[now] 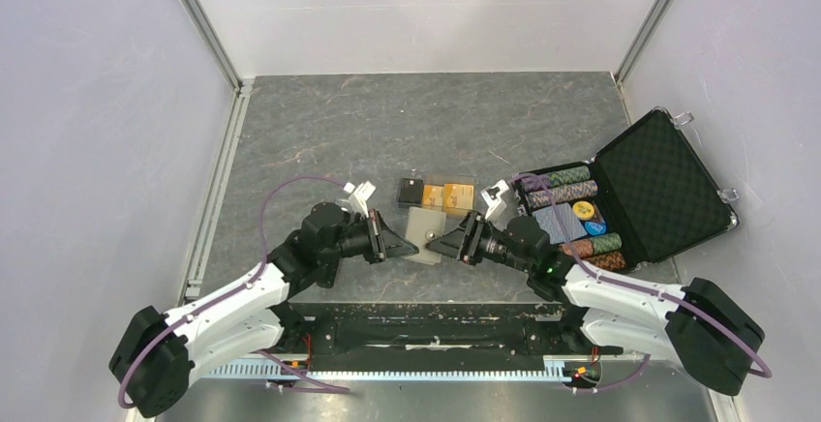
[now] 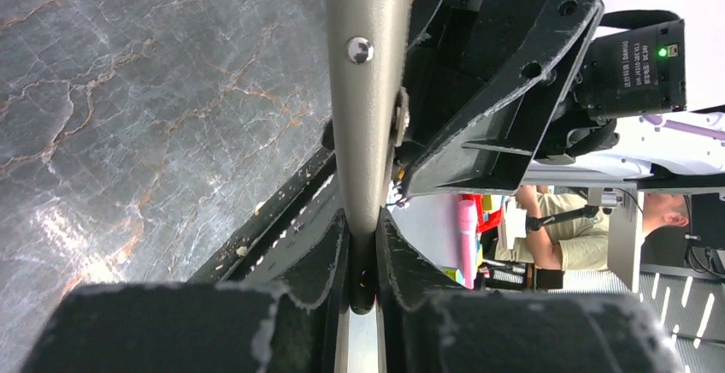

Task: Put the credit cards into the card holder
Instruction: Open the card holder at the corner of the board.

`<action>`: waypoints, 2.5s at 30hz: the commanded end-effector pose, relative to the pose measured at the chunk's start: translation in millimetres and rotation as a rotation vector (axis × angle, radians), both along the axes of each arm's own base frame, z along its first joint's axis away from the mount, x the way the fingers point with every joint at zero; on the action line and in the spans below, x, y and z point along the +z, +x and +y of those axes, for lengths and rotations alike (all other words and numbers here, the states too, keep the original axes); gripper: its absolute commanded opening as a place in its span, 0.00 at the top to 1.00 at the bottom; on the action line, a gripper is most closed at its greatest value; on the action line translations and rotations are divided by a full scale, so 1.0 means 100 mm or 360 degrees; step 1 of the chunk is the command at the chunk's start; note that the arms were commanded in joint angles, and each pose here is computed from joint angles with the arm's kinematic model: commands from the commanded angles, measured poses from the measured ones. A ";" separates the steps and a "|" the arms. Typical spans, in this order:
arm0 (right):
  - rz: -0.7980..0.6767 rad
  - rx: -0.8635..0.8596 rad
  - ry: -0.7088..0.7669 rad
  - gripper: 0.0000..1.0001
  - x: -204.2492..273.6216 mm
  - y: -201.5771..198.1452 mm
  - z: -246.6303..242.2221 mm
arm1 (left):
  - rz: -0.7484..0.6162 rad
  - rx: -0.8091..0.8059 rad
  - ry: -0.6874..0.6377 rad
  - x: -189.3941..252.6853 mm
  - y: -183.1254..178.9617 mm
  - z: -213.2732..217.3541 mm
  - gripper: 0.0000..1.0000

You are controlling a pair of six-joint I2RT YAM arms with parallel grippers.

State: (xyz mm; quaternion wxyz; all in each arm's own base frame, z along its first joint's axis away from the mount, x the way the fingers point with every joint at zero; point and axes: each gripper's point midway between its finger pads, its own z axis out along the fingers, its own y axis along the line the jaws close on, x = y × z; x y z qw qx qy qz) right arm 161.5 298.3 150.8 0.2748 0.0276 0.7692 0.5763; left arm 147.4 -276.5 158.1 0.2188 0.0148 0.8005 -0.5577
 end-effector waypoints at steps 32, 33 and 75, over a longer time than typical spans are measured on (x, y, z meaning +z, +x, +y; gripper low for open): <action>-0.0096 -0.0010 -0.1352 0.48 -0.66 0.29 -0.21 | -0.0099 0.0194 0.0540 0.05 0.14 0.34 0.98; -0.0092 -0.0013 -0.1376 0.50 -0.69 0.28 -0.25 | -0.0097 0.0210 0.0527 0.06 0.14 0.35 0.98; -0.0238 -0.0082 -0.0623 0.55 0.01 0.46 0.12 | -0.0051 0.0234 0.0296 0.08 0.05 0.29 0.98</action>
